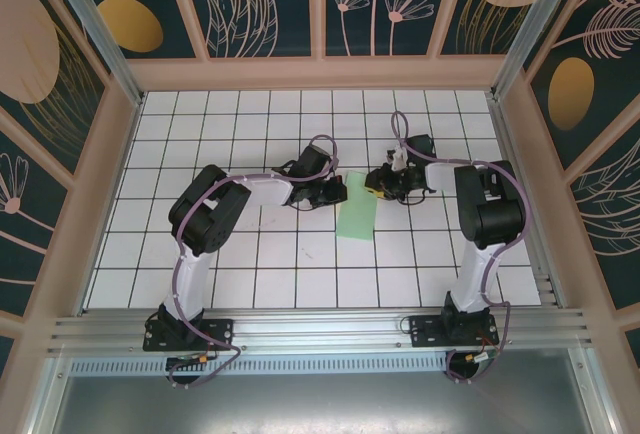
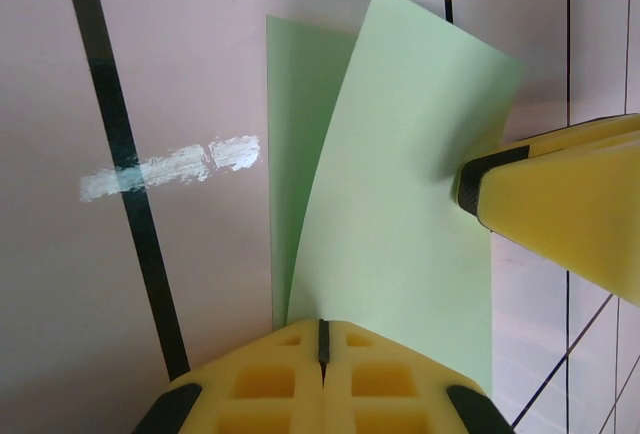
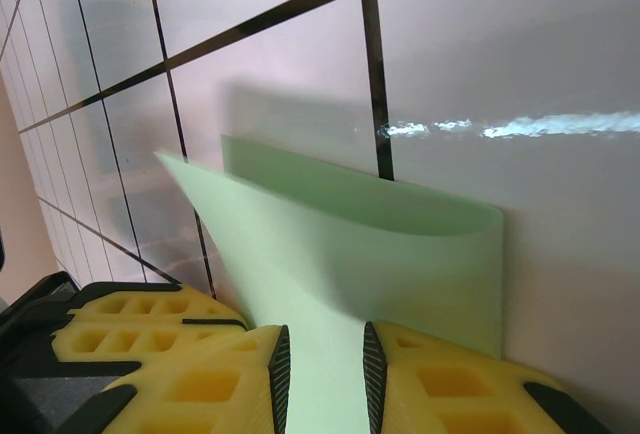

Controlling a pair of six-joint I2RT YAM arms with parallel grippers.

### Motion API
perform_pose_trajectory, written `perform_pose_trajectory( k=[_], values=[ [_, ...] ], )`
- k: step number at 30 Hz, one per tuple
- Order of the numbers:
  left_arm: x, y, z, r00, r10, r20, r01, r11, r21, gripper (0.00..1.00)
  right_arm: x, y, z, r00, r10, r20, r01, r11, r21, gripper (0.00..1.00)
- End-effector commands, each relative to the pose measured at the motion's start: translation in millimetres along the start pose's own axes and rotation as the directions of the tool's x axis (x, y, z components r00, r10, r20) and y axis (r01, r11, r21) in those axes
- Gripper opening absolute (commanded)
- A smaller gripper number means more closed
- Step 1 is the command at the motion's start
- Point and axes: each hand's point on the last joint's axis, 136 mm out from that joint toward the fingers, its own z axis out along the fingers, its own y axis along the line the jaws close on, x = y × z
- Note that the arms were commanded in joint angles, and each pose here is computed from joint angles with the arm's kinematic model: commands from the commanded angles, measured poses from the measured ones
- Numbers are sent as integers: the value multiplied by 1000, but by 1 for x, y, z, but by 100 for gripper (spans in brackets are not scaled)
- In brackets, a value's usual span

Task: Fold a paper plane with a square sheet of paper (pick it up from the middle)
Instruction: Fold the square sheet of paper in half at the center of the table.

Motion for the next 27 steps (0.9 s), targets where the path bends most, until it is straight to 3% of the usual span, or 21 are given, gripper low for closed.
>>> perform_pose_trajectory(
  k=[1,12,27],
  values=[
    [33,47,17,995,-41,-93,28,990,-141,5,5,-35,8,1000,25,-3,-24,995,98,30],
    [34,48,16,995,-42,-91,28,989,-145,5,-25,37,-26,996,-73,54,76,995,-62,30],
    [33,47,16,995,-40,-93,27,990,-142,5,-22,-23,4,1000,22,13,-23,997,74,30]
  ],
)
